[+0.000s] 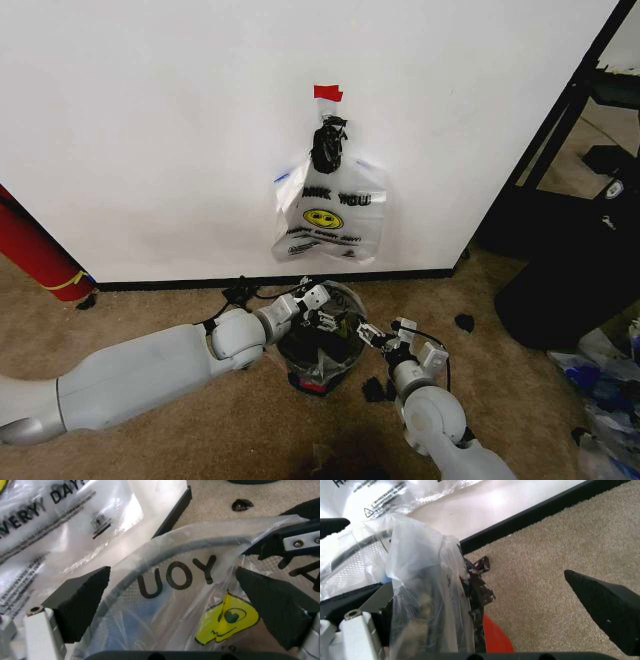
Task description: Pick up the garbage bag from the wall and place it over the trash bin.
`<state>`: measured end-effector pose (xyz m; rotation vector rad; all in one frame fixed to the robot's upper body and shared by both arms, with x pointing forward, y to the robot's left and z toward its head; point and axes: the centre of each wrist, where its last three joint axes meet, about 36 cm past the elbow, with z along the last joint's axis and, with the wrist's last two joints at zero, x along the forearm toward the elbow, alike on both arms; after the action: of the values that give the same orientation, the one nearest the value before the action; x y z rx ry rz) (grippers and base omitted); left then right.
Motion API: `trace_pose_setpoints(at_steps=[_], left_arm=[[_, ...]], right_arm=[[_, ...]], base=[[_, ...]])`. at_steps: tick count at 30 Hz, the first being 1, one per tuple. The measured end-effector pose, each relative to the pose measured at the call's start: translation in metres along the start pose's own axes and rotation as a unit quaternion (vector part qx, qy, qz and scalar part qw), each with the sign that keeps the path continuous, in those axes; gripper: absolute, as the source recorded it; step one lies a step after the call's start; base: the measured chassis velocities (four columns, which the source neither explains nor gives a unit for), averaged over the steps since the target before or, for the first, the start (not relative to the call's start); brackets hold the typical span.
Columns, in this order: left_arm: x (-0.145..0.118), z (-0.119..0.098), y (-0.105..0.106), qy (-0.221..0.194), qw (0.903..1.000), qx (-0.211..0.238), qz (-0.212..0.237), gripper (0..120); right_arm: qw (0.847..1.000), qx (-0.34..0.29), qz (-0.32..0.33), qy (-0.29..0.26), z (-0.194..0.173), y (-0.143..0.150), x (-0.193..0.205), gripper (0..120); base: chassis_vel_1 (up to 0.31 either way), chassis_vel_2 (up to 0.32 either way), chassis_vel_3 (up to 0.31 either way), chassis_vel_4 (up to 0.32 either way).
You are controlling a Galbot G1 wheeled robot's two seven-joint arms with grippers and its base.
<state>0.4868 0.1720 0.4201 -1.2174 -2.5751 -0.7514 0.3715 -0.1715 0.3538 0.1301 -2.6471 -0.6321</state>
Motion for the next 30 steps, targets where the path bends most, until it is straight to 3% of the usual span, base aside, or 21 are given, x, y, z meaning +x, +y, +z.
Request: trace_pose_setpoints(at_steps=[14,30], left_arm=[[-0.010,-0.005,-0.002,-0.004,1.0000,-0.004,0.006,99],[-0.015,-0.026,-0.013,-0.025,0.9996,-0.006,0.015,99]], right_arm=[[1.000,0.002,0.000,0.003,0.001,-0.001,0.000,100],[1.000,0.021,-0.001,0.003,0.007,0.000,0.002,100]], base=[[0.000,0.000,0.000,0.000],[0.000,0.000,0.000,0.000]])
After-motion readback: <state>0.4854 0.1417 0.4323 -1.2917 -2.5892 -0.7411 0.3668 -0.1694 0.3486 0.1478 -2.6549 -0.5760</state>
